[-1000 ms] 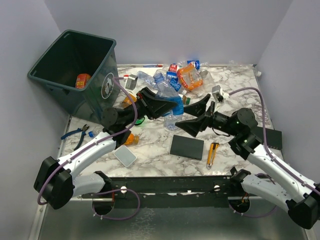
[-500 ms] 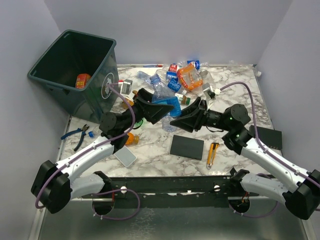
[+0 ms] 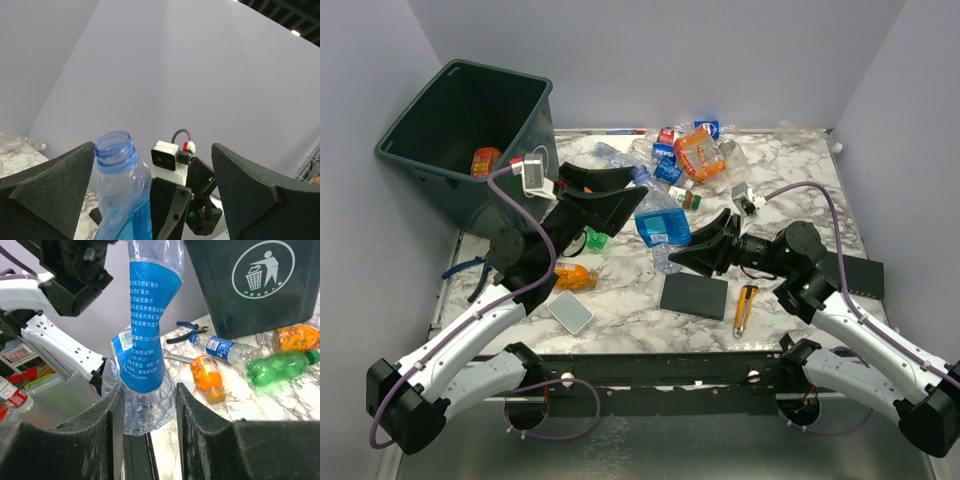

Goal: Put the plastic bottles in the bin
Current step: Pick up the plastic bottle at the center of the board.

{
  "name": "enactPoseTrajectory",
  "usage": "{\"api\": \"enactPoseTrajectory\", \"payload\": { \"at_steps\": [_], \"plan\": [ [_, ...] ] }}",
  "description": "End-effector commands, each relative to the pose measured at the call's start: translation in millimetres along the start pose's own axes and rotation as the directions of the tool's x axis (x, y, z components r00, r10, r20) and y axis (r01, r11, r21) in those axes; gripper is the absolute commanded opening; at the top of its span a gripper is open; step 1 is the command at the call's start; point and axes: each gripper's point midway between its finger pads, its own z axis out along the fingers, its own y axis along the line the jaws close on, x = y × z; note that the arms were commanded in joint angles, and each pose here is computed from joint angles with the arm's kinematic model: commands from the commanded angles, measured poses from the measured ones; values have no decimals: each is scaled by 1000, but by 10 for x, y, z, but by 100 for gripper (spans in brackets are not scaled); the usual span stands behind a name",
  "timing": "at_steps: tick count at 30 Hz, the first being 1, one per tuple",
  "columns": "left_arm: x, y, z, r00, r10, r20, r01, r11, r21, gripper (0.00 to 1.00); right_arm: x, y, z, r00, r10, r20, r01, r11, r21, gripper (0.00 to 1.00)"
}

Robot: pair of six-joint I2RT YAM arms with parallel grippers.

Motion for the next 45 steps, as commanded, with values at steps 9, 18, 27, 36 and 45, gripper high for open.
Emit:
{"api": "enactPoseTrajectory", "payload": {
  "at_steps": [9, 18, 27, 36, 45],
  "plan": [
    [194, 174, 270, 989, -76, -125, 69, 996, -62, 68, 106, -64, -62, 999, -26, -22, 27, 999, 40, 19],
    [156, 188, 299, 992, -56, -116, 48, 997, -65, 2, 146, -75, -87, 999, -18, -50, 21, 998, 56, 41],
    [-802, 385, 523, 887, 450, -104, -456, 820, -345, 0, -173, 102, -234, 998, -15, -57, 21, 994, 109, 100],
    [-2382, 820, 94, 504, 823, -260, -516, 46, -855, 0, -152, -214, -567, 997, -68, -23, 71, 932, 356, 100],
    [-3228, 1649, -588, 386, 823, -418, -216, -360, -908, 0, 128, -676, -937, 1000, 9, 30, -26, 788, 616, 100]
  ]
}}
